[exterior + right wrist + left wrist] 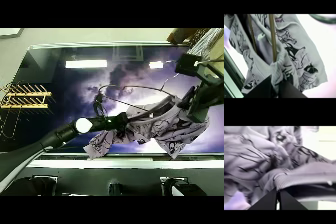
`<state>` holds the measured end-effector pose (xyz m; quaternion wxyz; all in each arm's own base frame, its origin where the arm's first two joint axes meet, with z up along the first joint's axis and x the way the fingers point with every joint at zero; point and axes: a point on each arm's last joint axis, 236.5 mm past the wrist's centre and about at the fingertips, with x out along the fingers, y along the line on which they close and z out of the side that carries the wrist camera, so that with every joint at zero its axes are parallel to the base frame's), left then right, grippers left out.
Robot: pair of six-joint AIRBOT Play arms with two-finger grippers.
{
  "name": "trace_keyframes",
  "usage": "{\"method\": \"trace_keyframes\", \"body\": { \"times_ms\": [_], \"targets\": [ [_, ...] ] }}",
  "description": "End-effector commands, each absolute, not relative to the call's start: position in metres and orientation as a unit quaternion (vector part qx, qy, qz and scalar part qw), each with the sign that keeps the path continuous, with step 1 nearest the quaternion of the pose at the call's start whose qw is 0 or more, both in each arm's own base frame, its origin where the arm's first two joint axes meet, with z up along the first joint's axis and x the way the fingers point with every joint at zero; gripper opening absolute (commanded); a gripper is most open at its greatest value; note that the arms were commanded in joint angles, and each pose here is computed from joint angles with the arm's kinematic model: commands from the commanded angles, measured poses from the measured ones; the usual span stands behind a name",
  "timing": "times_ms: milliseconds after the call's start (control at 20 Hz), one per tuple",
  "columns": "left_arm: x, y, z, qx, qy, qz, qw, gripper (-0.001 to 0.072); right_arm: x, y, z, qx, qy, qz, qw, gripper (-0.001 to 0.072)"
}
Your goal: Fold the clothes and pants, and hang the long-sleeved shirts on hangers.
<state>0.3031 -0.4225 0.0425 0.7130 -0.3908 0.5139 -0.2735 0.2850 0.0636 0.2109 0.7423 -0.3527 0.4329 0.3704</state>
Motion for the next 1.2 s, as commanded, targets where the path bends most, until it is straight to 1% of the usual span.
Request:
{"method": "trace_keyframes", "body": {
  "times_ms": [0, 150, 250, 450, 550, 650, 700, 850, 1150],
  "targets": [
    [0.321, -0.39, 0.039, -0.367, 0.525, -0.262, 0.722, 0.0023, 0.279, 0.06, 0.214, -0.343, 0.443, 0.357, 0.748, 0.003],
    [0.335, -0.382, 0.052, -0.35, 0.51, -0.278, 0.735, 0.0023, 0.278, 0.06, 0.213, -0.342, 0.444, 0.358, 0.747, 0.003],
    [0.346, -0.371, 0.057, -0.325, 0.502, -0.278, 0.751, 0.0023, 0.278, 0.06, 0.213, -0.342, 0.444, 0.358, 0.747, 0.003],
    [0.368, -0.35, 0.064, -0.329, 0.494, -0.259, 0.762, 0.0023, 0.276, 0.068, 0.211, -0.334, 0.44, 0.373, 0.745, 0.003],
    [0.38, -0.341, 0.072, -0.328, 0.48, -0.258, 0.772, 0.0023, 0.273, 0.074, 0.201, -0.33, 0.446, 0.389, 0.736, 0.003],
    [0.392, -0.331, 0.078, -0.317, 0.469, -0.254, 0.784, 0.0023, 0.272, 0.08, 0.191, -0.346, 0.449, 0.399, 0.721, 0.003],
    [0.395, -0.326, 0.079, -0.312, 0.469, -0.251, 0.787, 0.0023, 0.274, 0.082, 0.187, -0.353, 0.452, 0.395, 0.718, 0.003],
    [0.399, -0.313, 0.079, -0.299, 0.476, -0.245, 0.79, 0.0023, 0.285, 0.069, 0.184, -0.362, 0.47, 0.344, 0.727, 0.003],
    [0.409, -0.3, 0.087, -0.291, 0.468, -0.241, 0.799, 0.0023, 0.285, 0.068, 0.17, -0.35, 0.501, 0.347, 0.711, 0.0029]
  ]
}}
